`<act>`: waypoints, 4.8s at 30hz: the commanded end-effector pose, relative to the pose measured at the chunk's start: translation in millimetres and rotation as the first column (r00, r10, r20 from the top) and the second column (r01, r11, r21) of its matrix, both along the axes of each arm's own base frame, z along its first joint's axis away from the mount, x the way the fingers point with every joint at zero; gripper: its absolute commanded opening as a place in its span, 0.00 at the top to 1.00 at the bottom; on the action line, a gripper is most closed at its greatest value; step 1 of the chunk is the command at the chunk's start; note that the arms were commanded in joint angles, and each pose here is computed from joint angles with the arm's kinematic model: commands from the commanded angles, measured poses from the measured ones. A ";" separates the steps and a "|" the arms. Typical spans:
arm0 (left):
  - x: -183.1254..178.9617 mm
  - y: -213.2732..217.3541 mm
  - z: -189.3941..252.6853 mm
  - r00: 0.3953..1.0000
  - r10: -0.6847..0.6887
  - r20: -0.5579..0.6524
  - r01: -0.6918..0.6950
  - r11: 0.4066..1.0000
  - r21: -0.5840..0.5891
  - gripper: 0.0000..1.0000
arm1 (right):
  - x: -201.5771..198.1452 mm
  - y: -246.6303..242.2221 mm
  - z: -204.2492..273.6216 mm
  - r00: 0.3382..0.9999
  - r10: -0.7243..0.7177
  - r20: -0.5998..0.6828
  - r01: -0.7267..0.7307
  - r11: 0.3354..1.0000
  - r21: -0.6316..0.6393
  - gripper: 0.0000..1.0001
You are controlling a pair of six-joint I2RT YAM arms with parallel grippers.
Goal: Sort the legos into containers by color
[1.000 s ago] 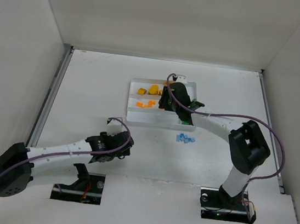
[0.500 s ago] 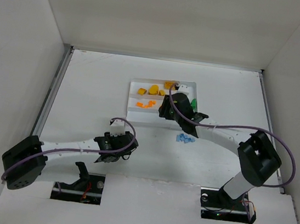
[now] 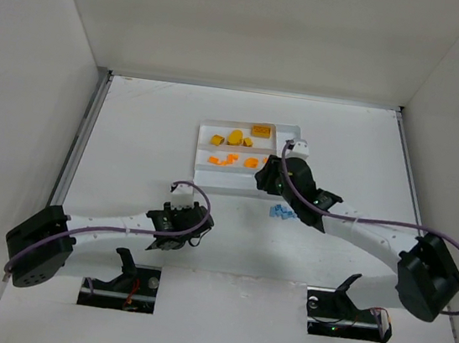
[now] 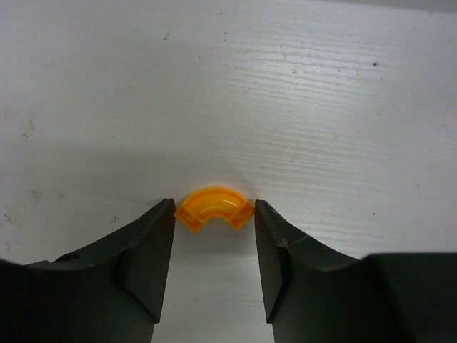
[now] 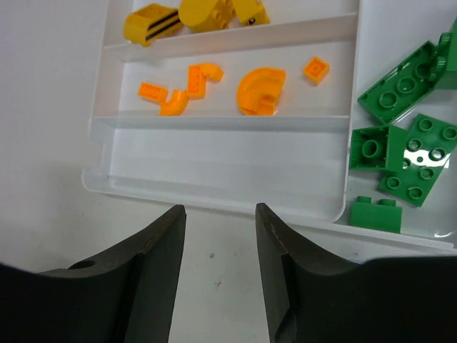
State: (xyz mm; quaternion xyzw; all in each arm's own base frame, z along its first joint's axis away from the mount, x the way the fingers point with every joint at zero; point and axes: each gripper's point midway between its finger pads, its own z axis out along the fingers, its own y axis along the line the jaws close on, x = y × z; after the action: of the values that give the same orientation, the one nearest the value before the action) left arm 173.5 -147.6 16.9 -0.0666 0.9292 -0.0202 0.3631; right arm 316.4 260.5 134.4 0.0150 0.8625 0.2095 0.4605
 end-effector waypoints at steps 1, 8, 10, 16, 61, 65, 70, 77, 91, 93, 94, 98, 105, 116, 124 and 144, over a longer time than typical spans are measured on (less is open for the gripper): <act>-0.9 -10.4 12.0 0.999 -0.034 0.000 0.034 0.999 -0.024 0.68 | -3.8 -5.5 25.9 0.997 -0.027 0.077 0.022 0.998 0.064 0.50; 37.0 -41.9 69.4 0.988 -0.046 0.148 0.067 0.988 -0.141 0.69 | -26.8 -37.8 6.1 0.996 -0.077 0.046 0.074 0.995 0.073 0.51; 50.5 -50.8 83.0 0.982 -0.053 0.181 0.083 0.984 -0.160 0.69 | -31.4 -45.4 -1.2 0.995 -0.088 0.038 0.085 0.994 0.063 0.51; 108.3 -79.0 132.7 0.954 -0.045 0.297 0.122 0.962 -0.246 0.69 | -46.5 -68.1 -18.0 0.990 -0.143 0.008 0.143 0.989 0.046 0.63; 206.8 -97.4 98.5 0.950 -0.028 0.311 0.106 0.966 -0.237 0.52 | -33.6 -117.6 -87.8 0.907 -0.371 -0.198 0.296 0.898 -0.325 0.56; 168.0 -107.4 106.9 0.937 -0.094 0.337 0.183 0.953 -0.242 0.55 | -39.2 -103.7 -91.3 0.914 -0.325 -0.241 0.246 0.920 -0.306 0.57; 118.3 -113.2 98.8 0.925 -0.167 0.340 0.264 0.928 -0.262 0.56 | -48.8 -86.5 -101.3 0.918 -0.279 -0.284 0.202 0.941 -0.271 0.58; 65.7 -115.6 76.6 0.916 -0.230 0.328 0.319 0.914 -0.249 0.56 | -70.4 -31.8 -95.9 0.942 -0.149 -0.300 0.100 0.980 -0.175 0.59; 20.1 -150.6 63.3 0.889 -0.343 0.302 0.423 0.869 -0.258 0.61 | -84.2 -29.9 -43.4 0.976 -0.148 -0.159 0.142 0.989 -0.046 0.58; 17.3 -162.2 62.2 0.882 -0.362 0.303 0.441 0.860 -0.257 0.61 | -91.1 -42.0 -48.9 0.969 -0.180 -0.170 0.178 0.984 -0.025 0.69; 16.8 -167.6 61.9 0.878 -0.368 0.305 0.448 0.855 -0.259 0.61 | -94.6 -46.1 -53.0 0.967 -0.185 -0.177 0.184 0.983 -0.023 0.74; 19.8 -182.6 62.8 0.873 -0.373 0.314 0.458 0.847 -0.270 0.61 | -114.0 -53.7 -70.7 0.960 -0.171 -0.221 0.164 0.985 -0.049 0.78; 34.8 -174.0 56.5 0.905 -0.311 0.290 0.392 0.874 -0.287 0.61 | -142.0 -29.0 -88.1 0.967 -0.062 -0.247 0.033 0.992 -0.120 0.53; 29.6 -168.9 45.4 0.923 -0.288 0.256 0.362 0.876 -0.319 0.62 | -129.9 -24.5 -99.6 0.972 -0.068 -0.226 0.019 0.977 -0.213 0.61; 16.9 -191.3 47.0 0.901 -0.358 0.245 0.425 0.842 -0.333 0.64 | -130.3 -35.4 -93.1 0.972 -0.107 -0.209 0.065 0.978 -0.200 0.79; 19.9 -222.8 12.0 0.893 -0.402 0.200 0.437 0.881 -0.183 0.70 | -117.0 -64.2 -56.3 0.980 -0.145 -0.136 0.137 0.988 -0.065 0.79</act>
State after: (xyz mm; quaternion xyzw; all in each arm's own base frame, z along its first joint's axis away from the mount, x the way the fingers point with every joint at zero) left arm 184.5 -368.3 24.7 0.0979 0.8857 -0.2287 0.3919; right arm 194.8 201.2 74.0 0.0745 0.9007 0.1532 0.3997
